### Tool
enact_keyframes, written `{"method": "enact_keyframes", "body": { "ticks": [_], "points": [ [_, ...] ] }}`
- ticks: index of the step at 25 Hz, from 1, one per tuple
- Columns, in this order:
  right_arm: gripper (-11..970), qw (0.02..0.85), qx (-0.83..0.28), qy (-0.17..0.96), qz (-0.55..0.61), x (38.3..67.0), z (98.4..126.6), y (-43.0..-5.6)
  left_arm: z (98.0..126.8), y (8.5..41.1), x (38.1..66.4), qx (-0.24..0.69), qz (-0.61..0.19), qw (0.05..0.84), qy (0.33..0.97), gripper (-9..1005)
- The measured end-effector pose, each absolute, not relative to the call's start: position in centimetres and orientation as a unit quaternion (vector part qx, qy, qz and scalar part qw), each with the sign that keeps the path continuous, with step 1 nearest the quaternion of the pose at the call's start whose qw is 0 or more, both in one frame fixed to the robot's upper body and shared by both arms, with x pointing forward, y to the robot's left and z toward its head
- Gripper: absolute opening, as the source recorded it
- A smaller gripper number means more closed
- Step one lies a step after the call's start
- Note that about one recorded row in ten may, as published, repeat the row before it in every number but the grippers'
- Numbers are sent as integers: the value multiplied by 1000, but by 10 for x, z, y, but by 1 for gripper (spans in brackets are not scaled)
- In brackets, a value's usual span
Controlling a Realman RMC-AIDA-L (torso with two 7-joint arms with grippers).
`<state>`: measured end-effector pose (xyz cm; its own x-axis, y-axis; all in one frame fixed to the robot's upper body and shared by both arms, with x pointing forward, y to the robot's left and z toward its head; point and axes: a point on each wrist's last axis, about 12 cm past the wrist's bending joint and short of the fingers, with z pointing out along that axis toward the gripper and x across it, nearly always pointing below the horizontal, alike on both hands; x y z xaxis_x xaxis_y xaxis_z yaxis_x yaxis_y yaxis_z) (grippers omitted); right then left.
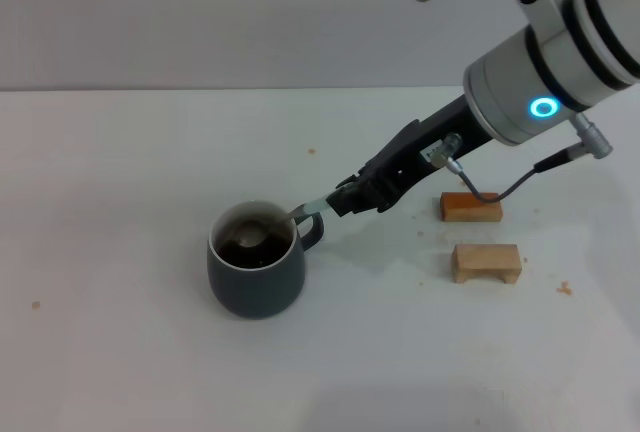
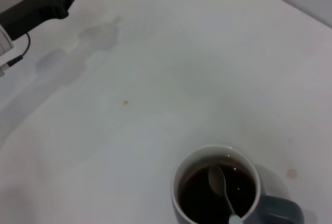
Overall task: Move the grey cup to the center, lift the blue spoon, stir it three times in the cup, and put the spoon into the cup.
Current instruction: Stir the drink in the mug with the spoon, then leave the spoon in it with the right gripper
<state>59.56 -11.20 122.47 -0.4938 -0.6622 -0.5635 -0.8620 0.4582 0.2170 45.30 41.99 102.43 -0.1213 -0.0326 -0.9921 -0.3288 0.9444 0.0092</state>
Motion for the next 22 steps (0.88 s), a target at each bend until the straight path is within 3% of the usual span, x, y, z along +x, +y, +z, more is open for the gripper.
{"method": "enact_keyframes", "body": {
  "ticks": [22],
  "points": [
    [158,169,-484,826,234,606,1207,-86,1030,420,451,-119,112,661,733,-3]
  ]
}}
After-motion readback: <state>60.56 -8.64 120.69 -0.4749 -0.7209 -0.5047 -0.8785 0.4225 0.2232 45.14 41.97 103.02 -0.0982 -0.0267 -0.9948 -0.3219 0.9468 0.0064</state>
